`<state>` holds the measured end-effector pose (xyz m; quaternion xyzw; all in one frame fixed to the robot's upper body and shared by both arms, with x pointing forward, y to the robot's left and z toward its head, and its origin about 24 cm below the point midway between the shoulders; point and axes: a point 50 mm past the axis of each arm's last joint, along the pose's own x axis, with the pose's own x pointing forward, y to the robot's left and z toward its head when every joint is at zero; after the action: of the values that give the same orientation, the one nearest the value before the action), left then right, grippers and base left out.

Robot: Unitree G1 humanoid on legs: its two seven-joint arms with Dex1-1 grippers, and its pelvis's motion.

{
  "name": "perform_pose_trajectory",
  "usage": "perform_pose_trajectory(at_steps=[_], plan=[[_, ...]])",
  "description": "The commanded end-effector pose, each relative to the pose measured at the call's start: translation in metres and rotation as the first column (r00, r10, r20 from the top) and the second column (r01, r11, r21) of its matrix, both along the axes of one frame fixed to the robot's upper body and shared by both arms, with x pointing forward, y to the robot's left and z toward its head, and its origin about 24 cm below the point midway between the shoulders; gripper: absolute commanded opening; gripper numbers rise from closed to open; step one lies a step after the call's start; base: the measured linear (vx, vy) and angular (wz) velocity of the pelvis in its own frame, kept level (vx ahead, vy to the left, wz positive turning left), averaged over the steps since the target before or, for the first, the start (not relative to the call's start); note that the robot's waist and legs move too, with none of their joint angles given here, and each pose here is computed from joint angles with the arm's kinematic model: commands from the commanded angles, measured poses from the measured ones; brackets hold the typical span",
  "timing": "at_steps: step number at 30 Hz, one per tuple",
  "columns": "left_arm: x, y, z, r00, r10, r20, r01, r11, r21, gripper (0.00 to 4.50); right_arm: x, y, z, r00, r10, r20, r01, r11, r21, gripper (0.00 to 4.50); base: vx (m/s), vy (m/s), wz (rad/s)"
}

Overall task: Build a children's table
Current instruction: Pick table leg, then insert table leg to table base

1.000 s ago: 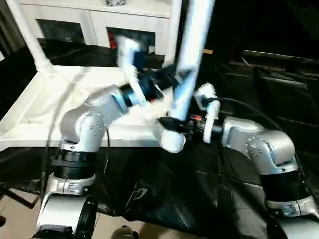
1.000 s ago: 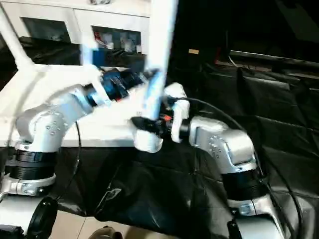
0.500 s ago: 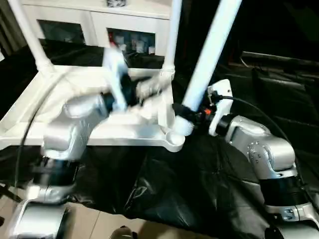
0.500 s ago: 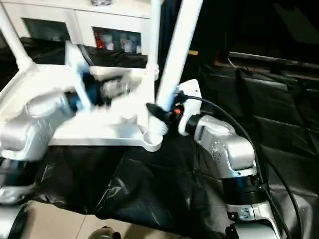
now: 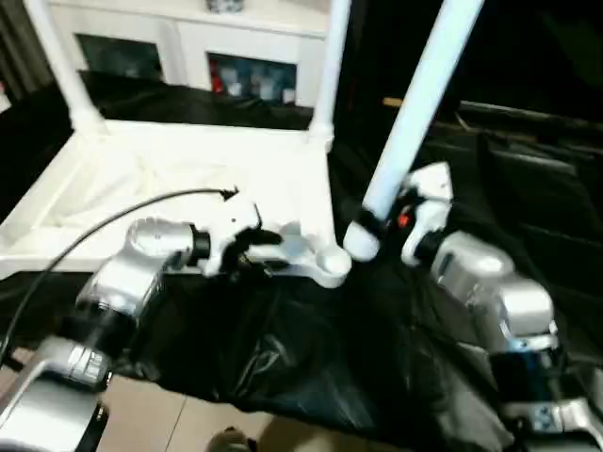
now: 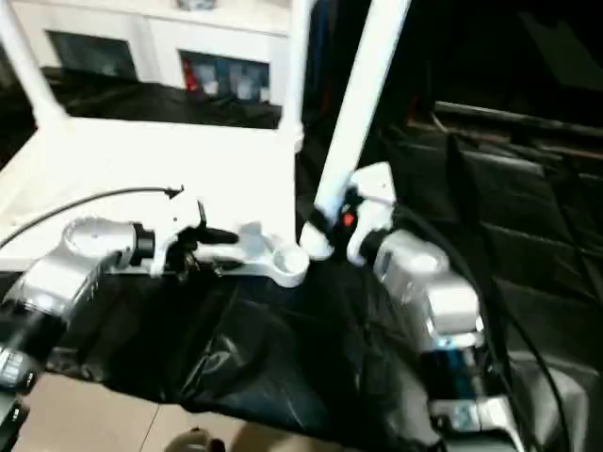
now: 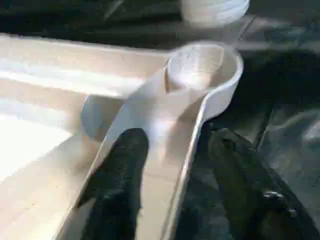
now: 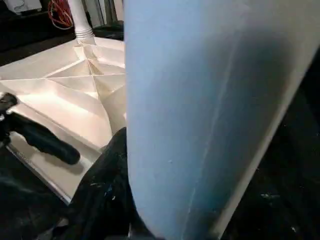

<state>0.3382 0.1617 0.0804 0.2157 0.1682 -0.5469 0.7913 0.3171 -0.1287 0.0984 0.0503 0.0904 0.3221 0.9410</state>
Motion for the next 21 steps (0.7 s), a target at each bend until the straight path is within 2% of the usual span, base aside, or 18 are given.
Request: perform_pose_trajectory(at_steps=[1,2,5,12,14,21], plan=[[0.003,0.000,0.001,0.999,-0.037,-0.003,0.037,0.999,0.028,1.98,0.000,-0.001,0.005,0.999,-0.006,0.035,0.006,1.000,-0.005,1.88,0.000,0.000,0.00],[0.004,0.001,-0.001,0.998,-0.049,-0.030,0.050,0.998,0.030,1.71,0.000,-0.002,0.005,0.999,-0.008,0.035,0.008,1.000,-0.010,1.88,0.000,0.000,0.00],[0.006,0.004,-0.003,0.993,-0.083,-0.078,0.086,0.996,0.029,1.63,-0.001,-0.004,0.003,0.999,-0.015,0.032,0.016,1.000,-0.019,1.88,0.000,0.000,0.00],[0.012,0.008,-0.003,0.993,-0.088,-0.083,0.092,0.994,0.057,1.21,-0.003,-0.006,0.002,0.999,-0.021,0.030,0.022,0.999,-0.026,1.88,0.000,0.000,0.00],[0.013,0.009,-0.003,0.993,-0.086,-0.085,0.092,0.993,0.077,0.97,-0.004,-0.007,0.003,0.999,-0.022,0.031,0.023,0.999,-0.028,1.88,0.000,0.000,0.00],[0.012,0.009,-0.007,0.984,-0.129,-0.127,0.141,0.985,0.097,0.38,-0.004,-0.008,0.003,0.999,-0.012,0.030,0.013,0.999,-0.036,1.88,0.000,0.000,0.00]])
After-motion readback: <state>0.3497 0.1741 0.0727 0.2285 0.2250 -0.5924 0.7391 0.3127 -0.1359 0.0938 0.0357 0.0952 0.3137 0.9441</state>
